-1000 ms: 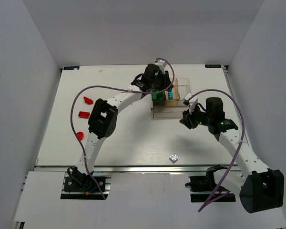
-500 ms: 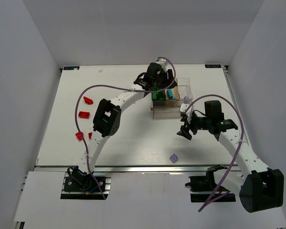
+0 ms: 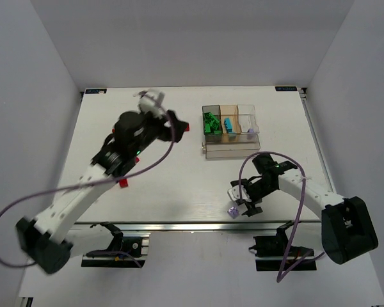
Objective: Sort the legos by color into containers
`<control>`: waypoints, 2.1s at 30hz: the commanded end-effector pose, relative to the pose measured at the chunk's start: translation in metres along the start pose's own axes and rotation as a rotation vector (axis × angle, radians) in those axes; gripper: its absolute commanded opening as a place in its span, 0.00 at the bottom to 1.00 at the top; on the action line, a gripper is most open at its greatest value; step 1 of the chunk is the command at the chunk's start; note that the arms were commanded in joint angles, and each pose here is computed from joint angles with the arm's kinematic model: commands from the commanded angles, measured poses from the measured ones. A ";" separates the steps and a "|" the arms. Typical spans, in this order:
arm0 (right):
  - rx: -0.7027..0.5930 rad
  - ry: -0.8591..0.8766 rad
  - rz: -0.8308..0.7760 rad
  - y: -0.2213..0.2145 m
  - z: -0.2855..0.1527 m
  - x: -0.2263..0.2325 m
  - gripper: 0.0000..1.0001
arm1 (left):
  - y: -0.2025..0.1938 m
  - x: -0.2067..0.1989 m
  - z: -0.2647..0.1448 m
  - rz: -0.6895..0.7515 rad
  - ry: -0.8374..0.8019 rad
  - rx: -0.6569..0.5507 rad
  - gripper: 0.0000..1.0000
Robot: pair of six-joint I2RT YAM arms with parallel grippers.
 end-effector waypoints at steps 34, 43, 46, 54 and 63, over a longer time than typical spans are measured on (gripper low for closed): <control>-0.037 -0.831 0.486 0.042 -0.111 -0.182 0.00 | -0.087 0.100 -0.137 0.077 0.587 0.057 0.94; 0.018 -1.049 0.799 -0.040 -0.166 -0.259 0.02 | -0.086 0.098 -0.137 0.072 0.574 0.047 0.94; 0.022 -1.077 0.851 -0.057 -0.168 -0.276 0.11 | -0.086 0.098 -0.137 0.073 0.571 0.048 0.94; 0.025 -1.046 0.942 -0.094 -0.159 -0.291 0.48 | -0.092 0.098 -0.132 0.078 0.572 0.075 0.94; -0.024 -1.033 0.970 -0.100 -0.167 -0.302 0.70 | -0.102 0.102 -0.126 0.079 0.587 0.110 0.94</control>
Point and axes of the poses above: each gripper's point midway between its finger pads, its own z axis out along the fingers, its own x axis along the line the jaws close on, y = z × x, the point moved 2 cm from there along -z, back along the fingers, and after that the axes turned 3 degrees about z, right-handed, at the moved point
